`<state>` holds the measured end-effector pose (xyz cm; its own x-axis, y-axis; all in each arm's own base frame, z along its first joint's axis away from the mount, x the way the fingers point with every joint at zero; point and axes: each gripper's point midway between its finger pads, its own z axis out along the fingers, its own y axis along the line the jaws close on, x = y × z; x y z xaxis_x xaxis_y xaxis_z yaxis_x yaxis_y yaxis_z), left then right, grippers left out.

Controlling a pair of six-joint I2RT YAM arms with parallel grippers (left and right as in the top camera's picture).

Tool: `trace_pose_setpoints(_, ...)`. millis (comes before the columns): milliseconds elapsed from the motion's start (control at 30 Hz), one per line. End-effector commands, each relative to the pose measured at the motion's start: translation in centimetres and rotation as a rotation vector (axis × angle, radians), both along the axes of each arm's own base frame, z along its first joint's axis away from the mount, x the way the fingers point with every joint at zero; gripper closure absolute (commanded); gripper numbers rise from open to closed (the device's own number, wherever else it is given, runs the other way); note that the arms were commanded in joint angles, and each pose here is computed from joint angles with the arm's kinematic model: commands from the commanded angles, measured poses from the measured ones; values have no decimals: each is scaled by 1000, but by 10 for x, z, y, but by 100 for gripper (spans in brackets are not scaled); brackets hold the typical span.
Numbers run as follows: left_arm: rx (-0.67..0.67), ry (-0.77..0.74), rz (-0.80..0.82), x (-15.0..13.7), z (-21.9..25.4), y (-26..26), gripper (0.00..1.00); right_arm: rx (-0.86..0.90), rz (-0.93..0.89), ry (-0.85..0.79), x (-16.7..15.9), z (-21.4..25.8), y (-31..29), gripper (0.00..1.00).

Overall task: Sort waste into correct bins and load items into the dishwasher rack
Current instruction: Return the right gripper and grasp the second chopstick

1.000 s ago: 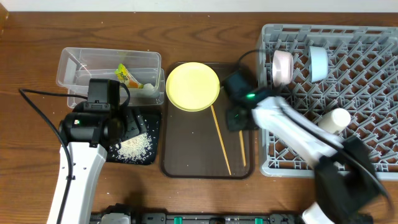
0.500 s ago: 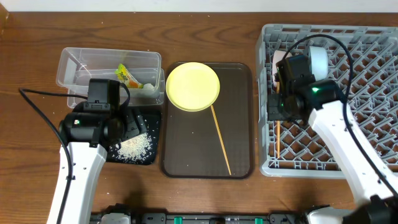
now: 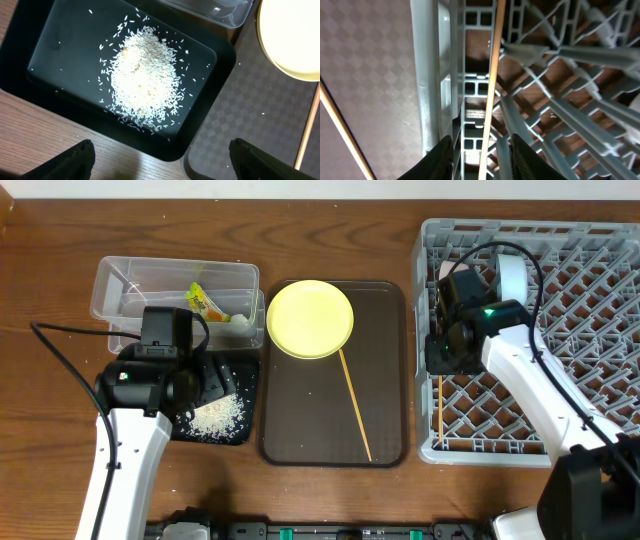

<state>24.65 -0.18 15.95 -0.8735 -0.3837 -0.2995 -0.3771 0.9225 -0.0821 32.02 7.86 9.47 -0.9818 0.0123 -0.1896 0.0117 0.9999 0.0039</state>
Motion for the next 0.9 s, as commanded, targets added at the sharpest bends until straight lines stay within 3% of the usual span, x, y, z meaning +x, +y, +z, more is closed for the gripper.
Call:
trace_pose_setpoints(0, 8, 7, 20, -1, -1, 3, 12, 53, 18, -137, 16, 44, 10, 65)
trace_pose_setpoints(133, 7, 6, 20, -1, -1, 3, 11, 162, 95, -213, 19, 65, 46, 61)
trace_pose_setpoints(300, 8, 7, 20, -1, -1, 3, 12, 178, 222, -193, 6, 55, 91, 52)
trace_pose_setpoints(500, 8, 7, 20, -1, -1, 3, 12, 148, 336, -79, -17, 7, 135, 49)
trace_pose_setpoints(867, 8, 7, 20, -1, -1, 3, 12, 59, 358, 133, -45, -90, 166, 50)
